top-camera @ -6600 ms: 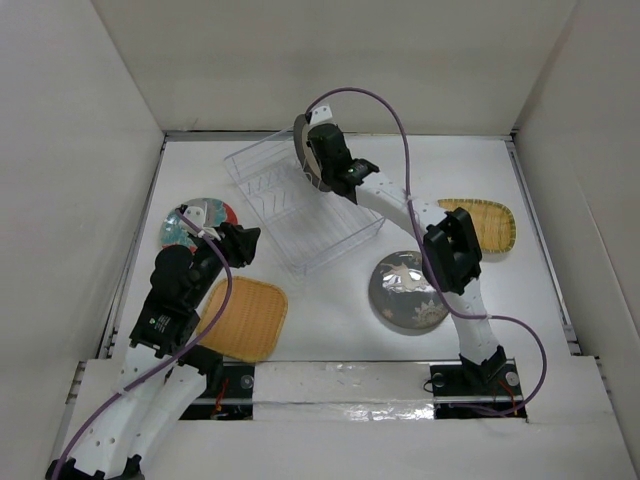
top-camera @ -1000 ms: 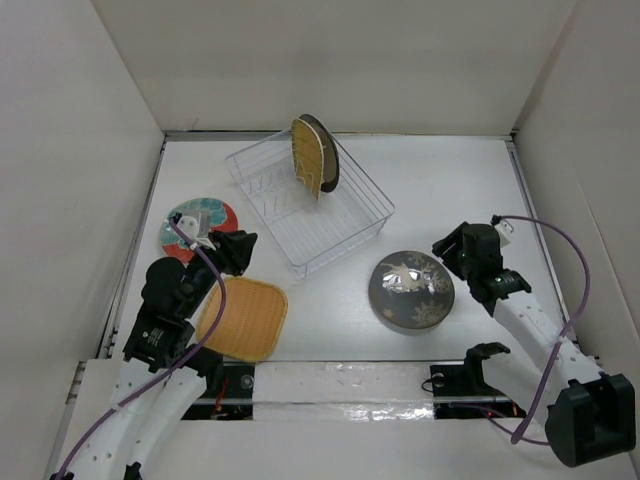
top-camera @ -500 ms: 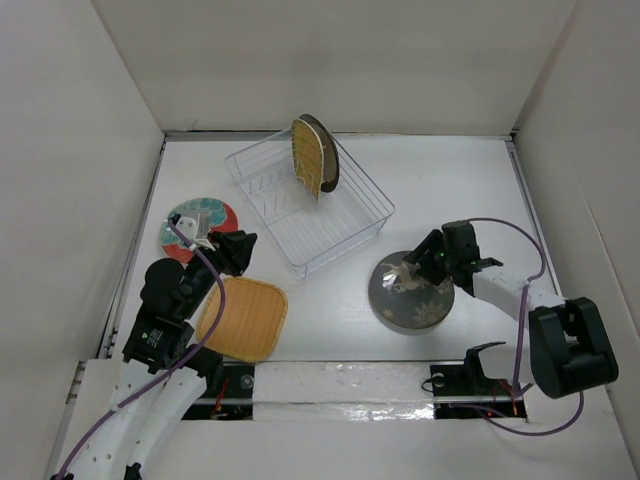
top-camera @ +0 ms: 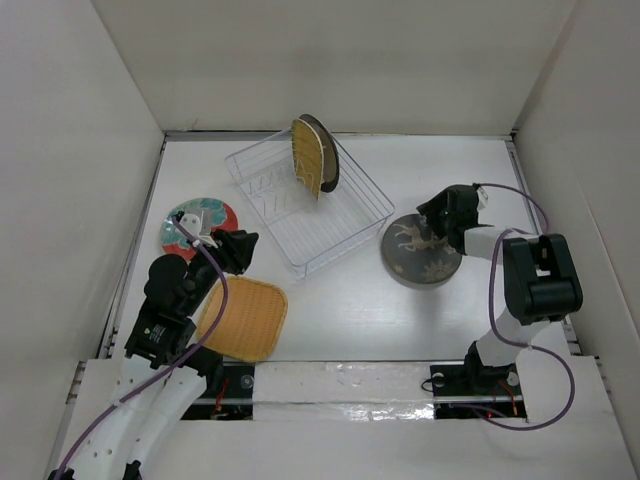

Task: Load the plates into the dish rack

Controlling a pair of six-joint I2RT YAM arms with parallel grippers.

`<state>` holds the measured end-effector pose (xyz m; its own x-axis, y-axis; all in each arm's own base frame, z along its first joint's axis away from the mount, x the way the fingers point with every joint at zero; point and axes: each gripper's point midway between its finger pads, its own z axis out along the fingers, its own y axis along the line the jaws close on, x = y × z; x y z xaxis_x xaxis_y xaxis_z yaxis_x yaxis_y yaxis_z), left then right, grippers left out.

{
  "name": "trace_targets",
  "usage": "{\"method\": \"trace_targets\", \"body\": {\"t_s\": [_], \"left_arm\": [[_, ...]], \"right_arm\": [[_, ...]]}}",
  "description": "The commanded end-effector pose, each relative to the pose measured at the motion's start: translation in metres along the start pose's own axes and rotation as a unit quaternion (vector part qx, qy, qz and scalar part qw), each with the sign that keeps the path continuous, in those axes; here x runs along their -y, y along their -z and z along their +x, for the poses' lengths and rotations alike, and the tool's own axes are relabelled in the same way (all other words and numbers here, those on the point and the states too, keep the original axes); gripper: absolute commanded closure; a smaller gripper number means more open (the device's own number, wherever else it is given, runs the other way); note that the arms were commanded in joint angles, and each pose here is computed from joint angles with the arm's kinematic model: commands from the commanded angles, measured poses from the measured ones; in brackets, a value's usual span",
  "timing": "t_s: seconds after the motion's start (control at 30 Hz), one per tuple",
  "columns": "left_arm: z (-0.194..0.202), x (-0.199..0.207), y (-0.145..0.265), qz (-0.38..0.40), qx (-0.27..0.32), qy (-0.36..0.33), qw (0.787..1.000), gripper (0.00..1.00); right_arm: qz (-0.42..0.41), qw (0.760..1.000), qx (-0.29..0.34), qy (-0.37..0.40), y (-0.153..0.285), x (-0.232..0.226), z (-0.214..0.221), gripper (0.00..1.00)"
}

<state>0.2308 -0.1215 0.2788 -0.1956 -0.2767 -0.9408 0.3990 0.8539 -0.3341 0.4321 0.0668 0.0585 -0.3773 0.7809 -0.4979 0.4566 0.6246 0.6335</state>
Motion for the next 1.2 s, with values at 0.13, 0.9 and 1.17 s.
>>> {"method": "trace_targets", "body": {"t_s": [0.13, 0.9, 1.17], "left_arm": [[-0.004, 0.001, -0.004, 0.002, 0.010, -0.002, 1.000, 0.70], [-0.012, 0.008, 0.004, 0.019, 0.026, -0.003, 0.999, 0.70], [-0.008, 0.003, 0.000, 0.007, 0.017, -0.002, 1.000, 0.70]], "right_arm": [[-0.033, 0.993, 0.110, -0.012, 0.012, -0.021, -0.075, 0.34], [0.041, 0.995, -0.084, -0.041, 0.076, 0.122, 0.018, 0.42], [0.057, 0.992, -0.072, -0.088, 0.064, 0.141, 0.005, 0.99]]}}
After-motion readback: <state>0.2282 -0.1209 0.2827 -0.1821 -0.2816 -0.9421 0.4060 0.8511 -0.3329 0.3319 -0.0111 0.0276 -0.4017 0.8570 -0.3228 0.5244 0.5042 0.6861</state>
